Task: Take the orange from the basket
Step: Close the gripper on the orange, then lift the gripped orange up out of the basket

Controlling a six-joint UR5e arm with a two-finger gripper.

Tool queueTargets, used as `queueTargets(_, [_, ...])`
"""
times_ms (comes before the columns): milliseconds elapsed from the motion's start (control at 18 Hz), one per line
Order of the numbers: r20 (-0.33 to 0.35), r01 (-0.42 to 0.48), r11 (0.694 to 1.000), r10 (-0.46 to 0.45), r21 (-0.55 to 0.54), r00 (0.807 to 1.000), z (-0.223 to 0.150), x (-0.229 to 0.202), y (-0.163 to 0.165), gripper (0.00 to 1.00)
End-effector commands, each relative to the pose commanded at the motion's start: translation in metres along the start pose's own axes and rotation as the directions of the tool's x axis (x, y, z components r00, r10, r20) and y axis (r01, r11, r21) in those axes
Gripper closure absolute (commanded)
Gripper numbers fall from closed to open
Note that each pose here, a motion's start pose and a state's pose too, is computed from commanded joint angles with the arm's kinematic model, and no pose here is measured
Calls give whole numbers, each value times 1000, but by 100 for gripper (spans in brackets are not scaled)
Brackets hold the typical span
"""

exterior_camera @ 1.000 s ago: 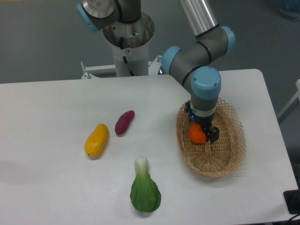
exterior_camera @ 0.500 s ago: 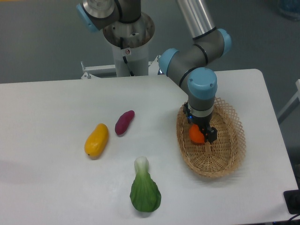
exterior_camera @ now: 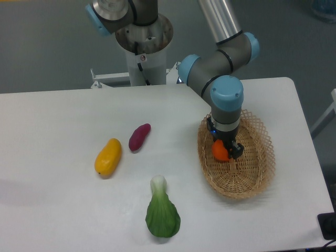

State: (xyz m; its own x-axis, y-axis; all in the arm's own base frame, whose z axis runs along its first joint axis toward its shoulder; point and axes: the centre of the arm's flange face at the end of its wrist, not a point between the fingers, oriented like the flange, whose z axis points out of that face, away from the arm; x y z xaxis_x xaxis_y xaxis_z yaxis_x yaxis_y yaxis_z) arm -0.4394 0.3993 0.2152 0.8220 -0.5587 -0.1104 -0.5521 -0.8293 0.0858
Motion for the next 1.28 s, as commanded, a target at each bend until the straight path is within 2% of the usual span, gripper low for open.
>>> queueTargets(278, [23,15,1000,-15,5,1000,-11,-7,6,37])
queueTargets(500, [82,126,992,-128,23,988,-37,-23,14,37])
queueTargets(611, [111,140,988,-147,67,983,-53,-30,12,37])
queueTargets(667, [119,157,984,-167,89,979,-59,-31,12,37])
queueTargets(1000, [184,286,931,-329,225,926,-125,-47,12,37])
queueTargets(1111, [178,328,908,-379,261,908,-150,-48,9,37])
queueTargets(1222, [153,346,893,-400,289,904,-175,-53,7,37])
queueTargets(1278, [132,349,891,-398,289,908,-183,-56,7,37])
